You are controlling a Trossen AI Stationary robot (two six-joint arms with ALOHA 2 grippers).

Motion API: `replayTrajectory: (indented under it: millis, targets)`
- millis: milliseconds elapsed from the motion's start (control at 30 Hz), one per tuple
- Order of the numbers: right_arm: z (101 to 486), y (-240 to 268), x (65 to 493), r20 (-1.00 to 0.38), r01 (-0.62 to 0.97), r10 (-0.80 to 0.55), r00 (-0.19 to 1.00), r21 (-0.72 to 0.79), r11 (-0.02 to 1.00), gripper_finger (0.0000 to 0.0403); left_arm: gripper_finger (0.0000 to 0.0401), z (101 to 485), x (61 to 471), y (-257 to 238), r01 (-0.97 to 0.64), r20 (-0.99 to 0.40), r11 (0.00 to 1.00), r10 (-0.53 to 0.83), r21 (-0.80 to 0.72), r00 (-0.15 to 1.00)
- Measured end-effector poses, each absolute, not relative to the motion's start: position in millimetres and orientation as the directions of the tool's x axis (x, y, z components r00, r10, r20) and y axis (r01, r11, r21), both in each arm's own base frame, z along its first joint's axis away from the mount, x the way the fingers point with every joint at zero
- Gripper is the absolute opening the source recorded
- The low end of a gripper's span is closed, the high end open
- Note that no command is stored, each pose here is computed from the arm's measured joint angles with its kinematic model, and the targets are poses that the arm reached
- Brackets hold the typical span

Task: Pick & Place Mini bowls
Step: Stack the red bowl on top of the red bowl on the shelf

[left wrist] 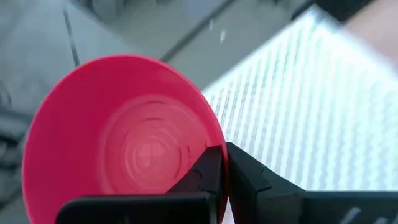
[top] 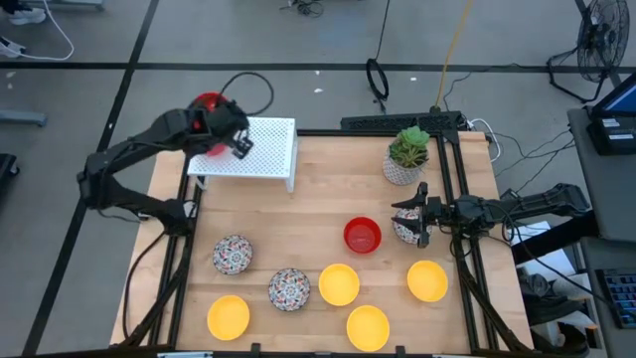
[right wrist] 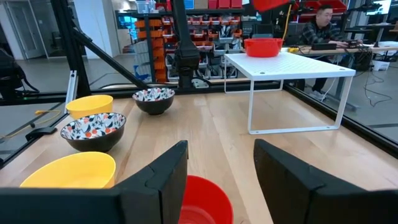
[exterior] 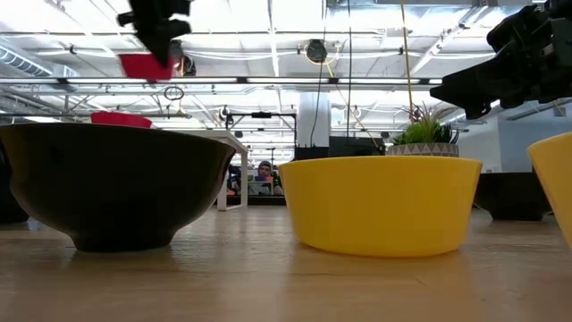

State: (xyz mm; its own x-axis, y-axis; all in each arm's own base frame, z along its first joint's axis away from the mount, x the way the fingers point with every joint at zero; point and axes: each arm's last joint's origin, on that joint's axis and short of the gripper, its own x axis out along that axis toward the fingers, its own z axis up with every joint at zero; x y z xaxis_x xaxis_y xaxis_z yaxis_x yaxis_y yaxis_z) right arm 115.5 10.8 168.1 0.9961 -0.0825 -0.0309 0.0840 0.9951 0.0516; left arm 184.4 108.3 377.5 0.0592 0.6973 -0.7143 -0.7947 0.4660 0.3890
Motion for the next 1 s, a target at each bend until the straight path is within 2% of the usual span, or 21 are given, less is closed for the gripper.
replayTrajectory:
  millis: [100, 200, 400, 600, 800, 1000]
  targets:
    - [168.1, 10.8, 115.5, -0.031, 0.084, -0.082, 0.996, 0.052, 0.995, 0.0171, 0.0012, 370.4, 173.3, 114.0, -0.810, -0.765, 0.428, 0.643, 0.400, -0.038]
    - [168.1, 10.8, 115.5, -0.031, 0.084, -0.082, 0.996, 0.052, 0.995, 0.0171, 0.0006, 362.1, 170.5, 122.3, -0.818, -0.785, 0.407, 0.613, 0.406, -0.085]
    - [168.1, 10.8, 115.5, -0.031, 0.084, -0.083, 0.996, 0.052, 0.995, 0.0171, 0.0022, 341.0, 165.6, 137.5, -0.824, -0.850, 0.448, 0.522, 0.347, -0.074]
    - [168.1, 10.8, 115.5, -0.031, 0.084, -0.083, 0.996, 0.052, 0.995, 0.0171, 0.0006, 325.8, 157.7, 146.8, -0.839, -0.866, 0.417, 0.487, 0.350, -0.119]
    - [168.1, 10.8, 115.5, -0.031, 0.084, -0.083, 0.996, 0.052, 0.995, 0.0171, 0.0024, 323.7, 157.7, 152.2, -0.841, -0.868, 0.430, 0.488, 0.329, -0.091]
    - [168.1, 10.8, 115.5, -0.031, 0.084, -0.083, 0.996, 0.052, 0.995, 0.0171, 0.0006, 325.6, 162.0, 156.2, -0.839, -0.851, 0.443, 0.523, 0.317, -0.046]
